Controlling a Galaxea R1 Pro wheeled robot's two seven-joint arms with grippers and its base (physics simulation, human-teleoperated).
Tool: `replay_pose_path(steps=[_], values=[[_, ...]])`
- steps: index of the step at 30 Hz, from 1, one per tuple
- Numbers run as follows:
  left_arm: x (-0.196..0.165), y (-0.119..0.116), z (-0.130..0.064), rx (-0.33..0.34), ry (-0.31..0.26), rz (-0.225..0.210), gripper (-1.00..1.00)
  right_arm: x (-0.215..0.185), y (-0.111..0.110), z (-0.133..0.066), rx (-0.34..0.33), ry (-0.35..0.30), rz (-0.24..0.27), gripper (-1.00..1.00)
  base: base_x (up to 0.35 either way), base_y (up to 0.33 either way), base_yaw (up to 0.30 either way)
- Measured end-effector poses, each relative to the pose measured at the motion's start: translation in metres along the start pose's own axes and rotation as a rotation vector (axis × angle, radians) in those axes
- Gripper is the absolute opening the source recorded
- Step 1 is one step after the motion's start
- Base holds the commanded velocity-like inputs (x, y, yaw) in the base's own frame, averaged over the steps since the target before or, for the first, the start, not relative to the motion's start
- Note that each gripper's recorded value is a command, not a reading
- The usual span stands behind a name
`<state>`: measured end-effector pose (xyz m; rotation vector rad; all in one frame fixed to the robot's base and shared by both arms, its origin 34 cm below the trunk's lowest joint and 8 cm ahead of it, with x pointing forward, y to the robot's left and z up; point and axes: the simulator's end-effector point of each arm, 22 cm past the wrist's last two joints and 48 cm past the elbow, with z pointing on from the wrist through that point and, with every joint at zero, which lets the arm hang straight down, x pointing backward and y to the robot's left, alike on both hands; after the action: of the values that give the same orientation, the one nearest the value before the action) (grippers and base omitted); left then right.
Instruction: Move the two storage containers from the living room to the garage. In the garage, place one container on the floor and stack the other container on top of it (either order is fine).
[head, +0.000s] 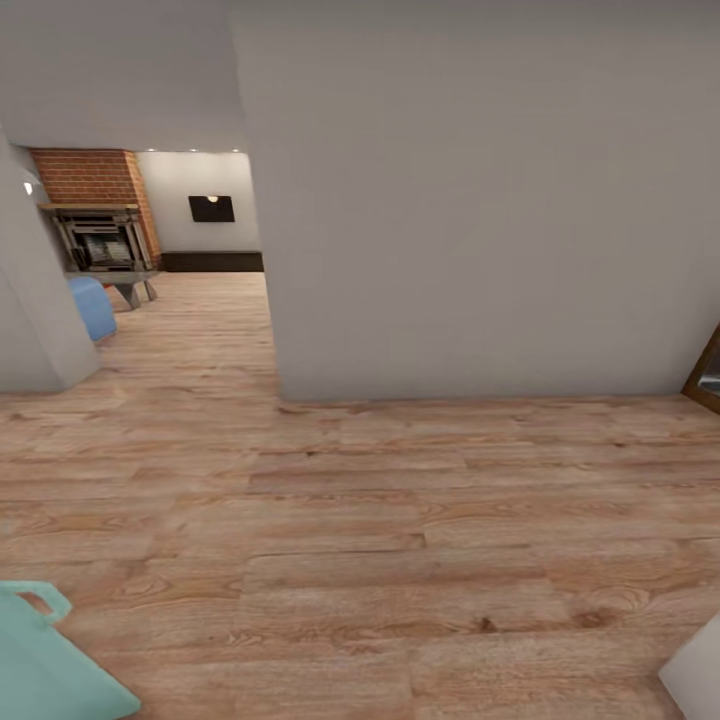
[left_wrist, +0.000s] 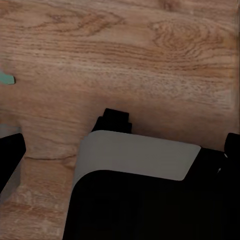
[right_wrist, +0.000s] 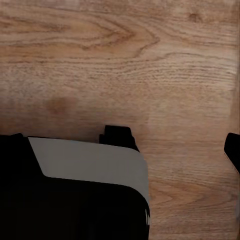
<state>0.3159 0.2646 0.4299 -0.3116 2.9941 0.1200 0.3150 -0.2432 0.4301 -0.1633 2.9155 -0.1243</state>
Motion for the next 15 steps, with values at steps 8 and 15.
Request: replay_pose_path(steps=[8, 15], values=[[0.0, 0.0, 0.0, 0.0, 0.0, 0.0, 1.0, -0.0001, 0.0, 0.0, 0.0, 0.0, 0.001, 1.0, 0.322, 0.0, 0.0], [-0.0003, 0.0007, 0.0, -0.001, -0.001, 0.0, 1.0, 0.0, 0.0006, -0.0001, -0.001, 0.0, 0.002, 1.0, 0.322, 0.0, 0.0]])
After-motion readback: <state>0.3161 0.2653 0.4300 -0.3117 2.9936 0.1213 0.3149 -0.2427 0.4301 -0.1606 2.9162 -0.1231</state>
